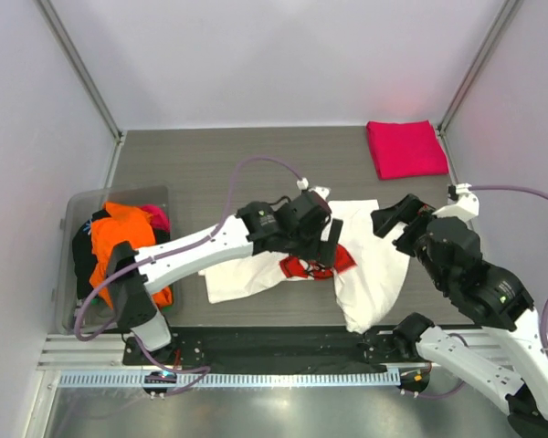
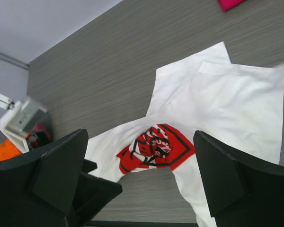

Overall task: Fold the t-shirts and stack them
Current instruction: Move the tshirt to the center of the board

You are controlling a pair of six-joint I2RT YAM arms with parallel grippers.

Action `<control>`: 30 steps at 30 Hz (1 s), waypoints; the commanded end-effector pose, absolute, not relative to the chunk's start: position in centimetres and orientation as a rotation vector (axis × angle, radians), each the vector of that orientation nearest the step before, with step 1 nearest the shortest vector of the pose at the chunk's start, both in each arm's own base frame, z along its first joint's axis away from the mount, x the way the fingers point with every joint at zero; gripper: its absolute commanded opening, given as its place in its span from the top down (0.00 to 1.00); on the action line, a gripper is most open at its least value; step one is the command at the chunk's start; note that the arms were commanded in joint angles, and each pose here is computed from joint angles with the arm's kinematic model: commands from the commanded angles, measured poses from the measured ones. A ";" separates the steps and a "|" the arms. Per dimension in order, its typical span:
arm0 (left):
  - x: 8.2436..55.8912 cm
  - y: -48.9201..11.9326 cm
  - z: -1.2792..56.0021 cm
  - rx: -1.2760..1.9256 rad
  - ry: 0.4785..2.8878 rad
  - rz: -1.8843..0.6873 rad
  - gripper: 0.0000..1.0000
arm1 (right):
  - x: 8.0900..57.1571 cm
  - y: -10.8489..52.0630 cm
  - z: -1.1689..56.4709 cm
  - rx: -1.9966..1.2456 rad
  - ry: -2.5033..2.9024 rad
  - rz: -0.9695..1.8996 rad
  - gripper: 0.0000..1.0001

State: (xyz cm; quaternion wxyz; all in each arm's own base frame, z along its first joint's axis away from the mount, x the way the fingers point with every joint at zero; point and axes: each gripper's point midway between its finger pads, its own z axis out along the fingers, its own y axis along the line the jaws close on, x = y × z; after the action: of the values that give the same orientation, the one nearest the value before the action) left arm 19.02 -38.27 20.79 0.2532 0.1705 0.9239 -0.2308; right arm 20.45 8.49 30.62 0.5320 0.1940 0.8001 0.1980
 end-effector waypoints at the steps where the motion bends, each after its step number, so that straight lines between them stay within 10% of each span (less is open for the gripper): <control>1: 17.9 -39.6 23.4 0.411 2.440 -0.795 0.04 | 19.8 5.1 30.1 0.557 1.888 0.315 0.00; 13: 21.1 -25.6 20.2 0.097 2.431 -0.375 0.05 | 23.1 7.9 19.8 0.428 2.264 0.028 0.00; 30: 20.2 -12.6 18.7 -0.088 2.333 -0.222 0.05 | 39.8 1.5 9.1 0.585 2.539 -0.028 0.20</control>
State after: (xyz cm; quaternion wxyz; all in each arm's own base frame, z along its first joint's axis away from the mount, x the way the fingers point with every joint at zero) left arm 20.12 -14.52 19.57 0.3774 -0.0361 0.9163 -0.1292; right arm 35.95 1.31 7.89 0.2280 0.2359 0.9438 -0.0396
